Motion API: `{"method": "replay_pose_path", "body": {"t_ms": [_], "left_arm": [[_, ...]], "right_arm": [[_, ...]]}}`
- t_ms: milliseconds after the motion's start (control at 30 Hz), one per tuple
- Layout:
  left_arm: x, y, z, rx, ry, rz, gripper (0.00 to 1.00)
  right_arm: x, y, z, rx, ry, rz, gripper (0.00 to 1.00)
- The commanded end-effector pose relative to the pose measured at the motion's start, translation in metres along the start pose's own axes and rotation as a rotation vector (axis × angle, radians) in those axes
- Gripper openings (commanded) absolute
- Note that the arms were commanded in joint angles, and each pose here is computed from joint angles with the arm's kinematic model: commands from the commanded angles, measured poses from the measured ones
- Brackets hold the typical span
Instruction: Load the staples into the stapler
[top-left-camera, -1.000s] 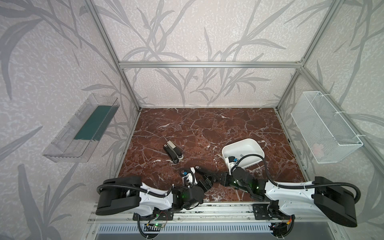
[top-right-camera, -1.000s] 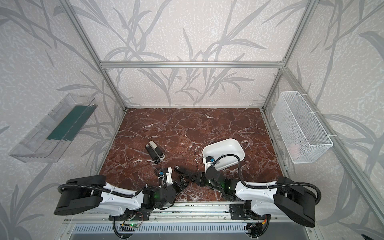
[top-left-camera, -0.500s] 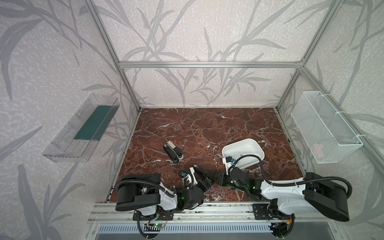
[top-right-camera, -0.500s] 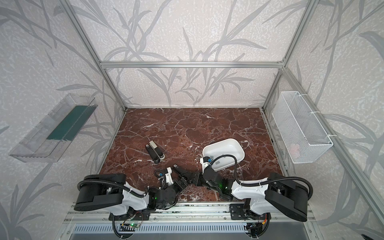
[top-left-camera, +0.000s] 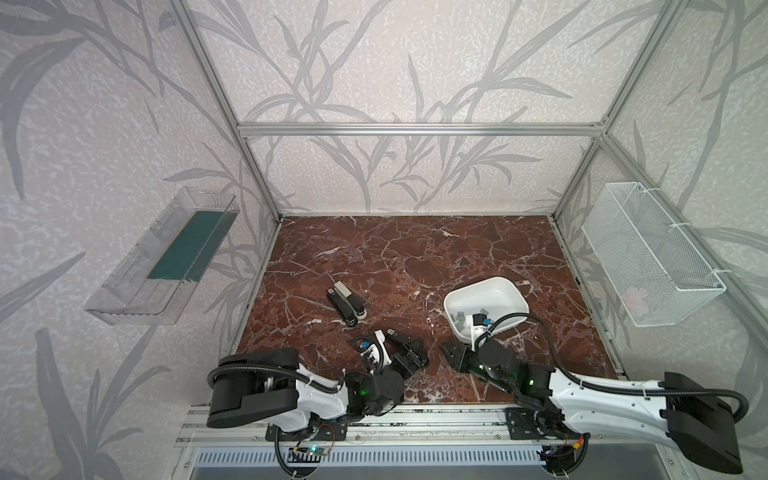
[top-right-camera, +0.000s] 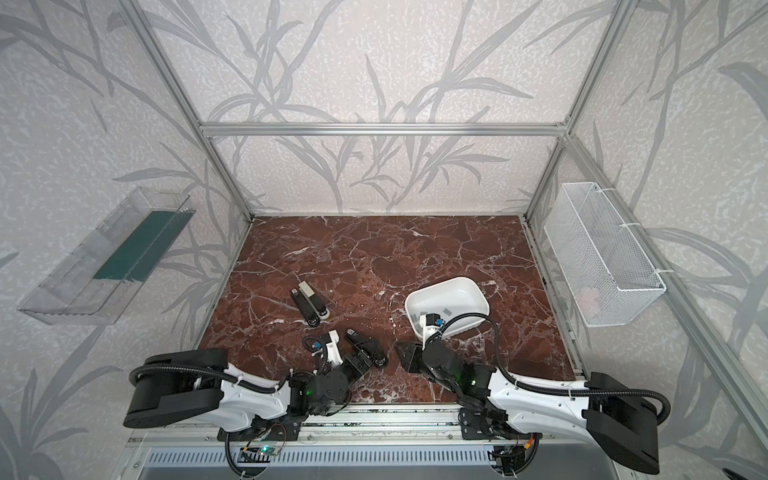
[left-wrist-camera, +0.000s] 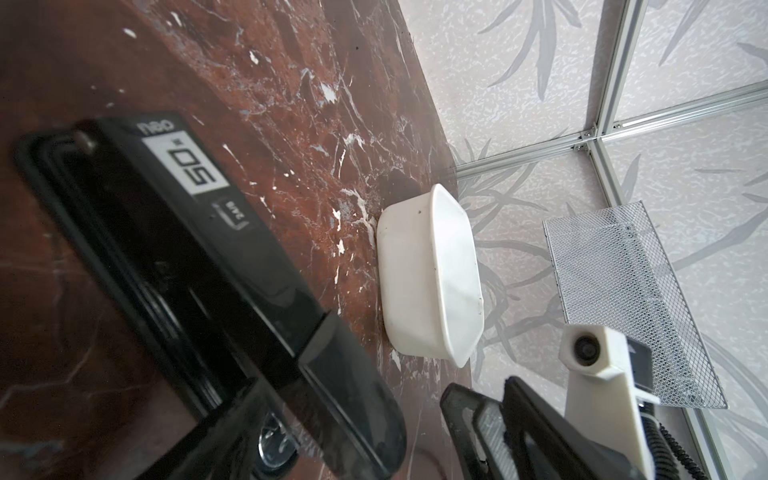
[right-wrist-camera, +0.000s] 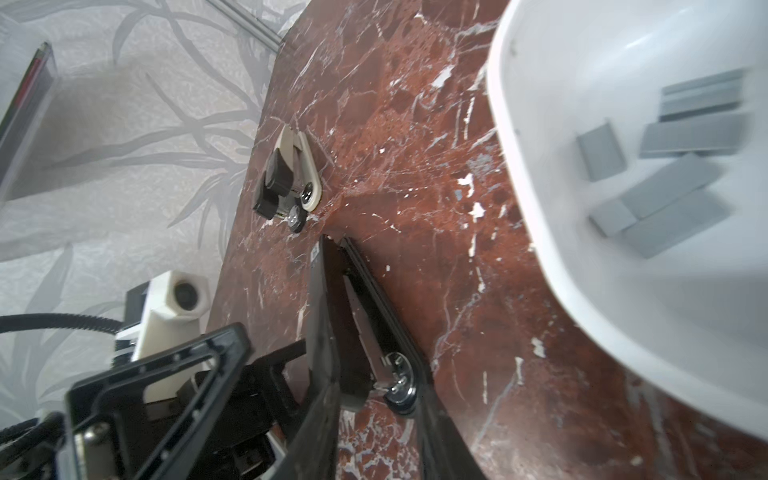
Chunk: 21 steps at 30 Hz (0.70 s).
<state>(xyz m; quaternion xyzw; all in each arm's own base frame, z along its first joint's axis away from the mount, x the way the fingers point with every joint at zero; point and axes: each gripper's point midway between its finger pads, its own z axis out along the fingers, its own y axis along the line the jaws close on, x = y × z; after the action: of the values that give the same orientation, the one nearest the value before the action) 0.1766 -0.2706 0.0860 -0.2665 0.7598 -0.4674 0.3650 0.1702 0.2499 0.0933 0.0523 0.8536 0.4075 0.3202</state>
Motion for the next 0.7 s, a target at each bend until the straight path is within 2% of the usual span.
{"method": "replay_pose_path", "body": {"t_ms": [0,500,667], "left_arm": [[-0.001,0.002,0.004,-0.039,-0.002,0.037,0.91],[0.009,0.007,0.021,-0.017,0.024,-0.015,0.9],[0.008,0.015,0.026,0.003,0.017,-0.051,0.86]], "right_arm": [[0.0,-0.021,-0.004,0.079,-0.012,-0.021,0.33],[-0.004,-0.019,-0.01,0.075,-0.024,-0.036,0.33],[-0.003,-0.021,-0.011,0.078,-0.022,-0.037,0.33]]}}
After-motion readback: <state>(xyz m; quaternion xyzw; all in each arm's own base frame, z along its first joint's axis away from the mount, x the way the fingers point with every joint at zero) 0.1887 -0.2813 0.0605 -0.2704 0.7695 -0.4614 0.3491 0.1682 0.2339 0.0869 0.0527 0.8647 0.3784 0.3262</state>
